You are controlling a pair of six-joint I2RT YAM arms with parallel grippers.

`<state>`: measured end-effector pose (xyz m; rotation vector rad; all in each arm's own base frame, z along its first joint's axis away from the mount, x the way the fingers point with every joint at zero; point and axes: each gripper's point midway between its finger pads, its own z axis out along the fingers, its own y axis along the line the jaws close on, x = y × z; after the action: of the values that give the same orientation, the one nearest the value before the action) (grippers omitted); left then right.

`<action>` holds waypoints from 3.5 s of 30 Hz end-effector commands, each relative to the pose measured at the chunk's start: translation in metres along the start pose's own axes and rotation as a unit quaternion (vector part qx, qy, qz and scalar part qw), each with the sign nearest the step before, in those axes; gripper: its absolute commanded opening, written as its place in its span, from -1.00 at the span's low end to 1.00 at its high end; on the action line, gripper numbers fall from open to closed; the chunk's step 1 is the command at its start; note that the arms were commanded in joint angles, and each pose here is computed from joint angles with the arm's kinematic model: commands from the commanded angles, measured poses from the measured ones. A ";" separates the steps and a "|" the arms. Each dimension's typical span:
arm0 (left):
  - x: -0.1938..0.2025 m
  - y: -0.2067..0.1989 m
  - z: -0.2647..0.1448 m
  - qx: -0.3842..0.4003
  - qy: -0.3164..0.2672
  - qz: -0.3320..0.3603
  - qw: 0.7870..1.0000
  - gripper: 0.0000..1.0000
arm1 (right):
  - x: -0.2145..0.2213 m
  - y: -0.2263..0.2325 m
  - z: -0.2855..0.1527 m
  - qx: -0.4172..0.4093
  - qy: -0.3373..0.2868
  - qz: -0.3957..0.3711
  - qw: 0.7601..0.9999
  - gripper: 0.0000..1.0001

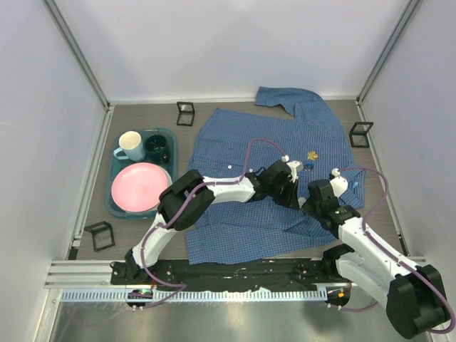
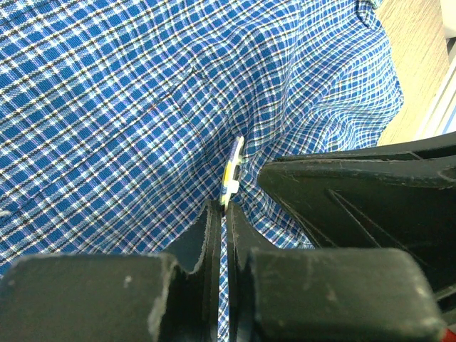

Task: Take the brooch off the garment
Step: Remove the brooch from the clothes.

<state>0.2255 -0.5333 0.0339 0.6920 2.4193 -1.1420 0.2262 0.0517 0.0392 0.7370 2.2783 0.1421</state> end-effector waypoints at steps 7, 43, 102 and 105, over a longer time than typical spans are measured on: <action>0.006 0.002 0.004 0.001 0.001 0.010 1.000 -1.00 | -0.023 0.024 0.003 -0.030 -0.037 0.003 0.999 -0.67; 0.002 -0.014 0.005 0.034 0.005 0.001 0.999 -1.00 | 0.023 0.010 0.014 -0.027 0.036 0.020 0.999 -0.74; -0.045 -0.011 -0.061 0.078 0.035 -0.015 0.996 0.19 | -0.018 0.012 -0.020 -0.019 -0.049 0.014 0.999 -0.51; -0.044 -0.012 -0.045 0.088 0.071 -0.013 0.993 -0.09 | -0.020 0.013 -0.020 -0.018 -0.052 0.015 0.998 -0.54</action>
<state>0.2521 -0.5053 0.0916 0.7183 2.4311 -1.3058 0.2213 0.0560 0.0539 0.7446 2.2169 0.1658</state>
